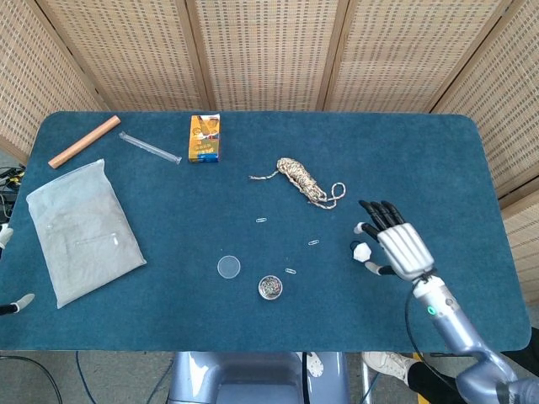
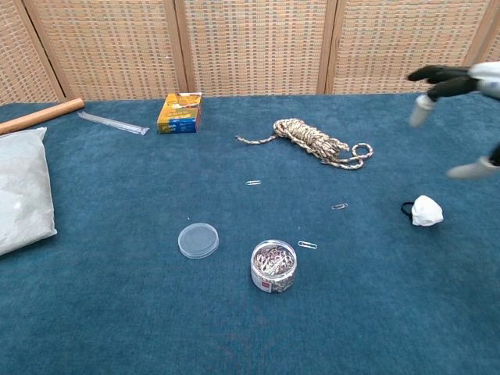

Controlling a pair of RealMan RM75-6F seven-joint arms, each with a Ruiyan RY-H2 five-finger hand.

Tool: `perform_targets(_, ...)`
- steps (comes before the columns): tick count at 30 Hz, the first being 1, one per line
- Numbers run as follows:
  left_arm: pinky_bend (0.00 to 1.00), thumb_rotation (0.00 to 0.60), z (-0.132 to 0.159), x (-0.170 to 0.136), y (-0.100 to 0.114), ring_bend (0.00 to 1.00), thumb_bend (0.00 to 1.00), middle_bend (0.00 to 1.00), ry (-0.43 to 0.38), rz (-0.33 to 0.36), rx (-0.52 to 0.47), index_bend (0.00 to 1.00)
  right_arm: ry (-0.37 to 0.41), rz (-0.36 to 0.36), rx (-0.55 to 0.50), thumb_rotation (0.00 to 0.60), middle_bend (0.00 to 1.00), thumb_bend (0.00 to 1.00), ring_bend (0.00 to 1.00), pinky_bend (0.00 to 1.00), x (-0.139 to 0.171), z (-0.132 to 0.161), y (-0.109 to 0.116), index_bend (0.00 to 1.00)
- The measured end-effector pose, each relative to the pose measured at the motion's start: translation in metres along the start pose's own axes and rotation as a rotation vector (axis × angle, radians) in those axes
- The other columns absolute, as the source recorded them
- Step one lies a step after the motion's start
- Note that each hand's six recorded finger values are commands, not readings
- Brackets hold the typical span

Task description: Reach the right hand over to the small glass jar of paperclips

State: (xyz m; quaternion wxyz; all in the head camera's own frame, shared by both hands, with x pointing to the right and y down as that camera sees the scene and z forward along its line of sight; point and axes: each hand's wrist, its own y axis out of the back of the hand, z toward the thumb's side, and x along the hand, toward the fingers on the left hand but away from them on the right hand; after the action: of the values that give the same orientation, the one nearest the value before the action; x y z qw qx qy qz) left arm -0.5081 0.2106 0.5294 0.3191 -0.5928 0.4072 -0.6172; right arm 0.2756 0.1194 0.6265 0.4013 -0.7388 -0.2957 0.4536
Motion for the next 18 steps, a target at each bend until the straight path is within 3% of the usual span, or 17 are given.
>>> perform_targets(7, 0.00, 0.600, -0.006, 0.007, -0.003, 0.00, 0.00, 0.00, 0.024, -0.013, 0.002, 0.00, 0.009, 0.083, 0.002, 0.600, 0.00, 0.23, 0.00, 0.00, -0.062, 0.032, -0.031, 0.43)
perform_targets(18, 0.00, 0.600, -0.004, 0.010, -0.006, 0.00, 0.00, 0.00, 0.021, -0.024, 0.003, 0.00, -0.013, 0.139, 0.042, 0.600, 0.00, 0.30, 0.00, 0.00, -0.091, 0.042, -0.070, 0.46)
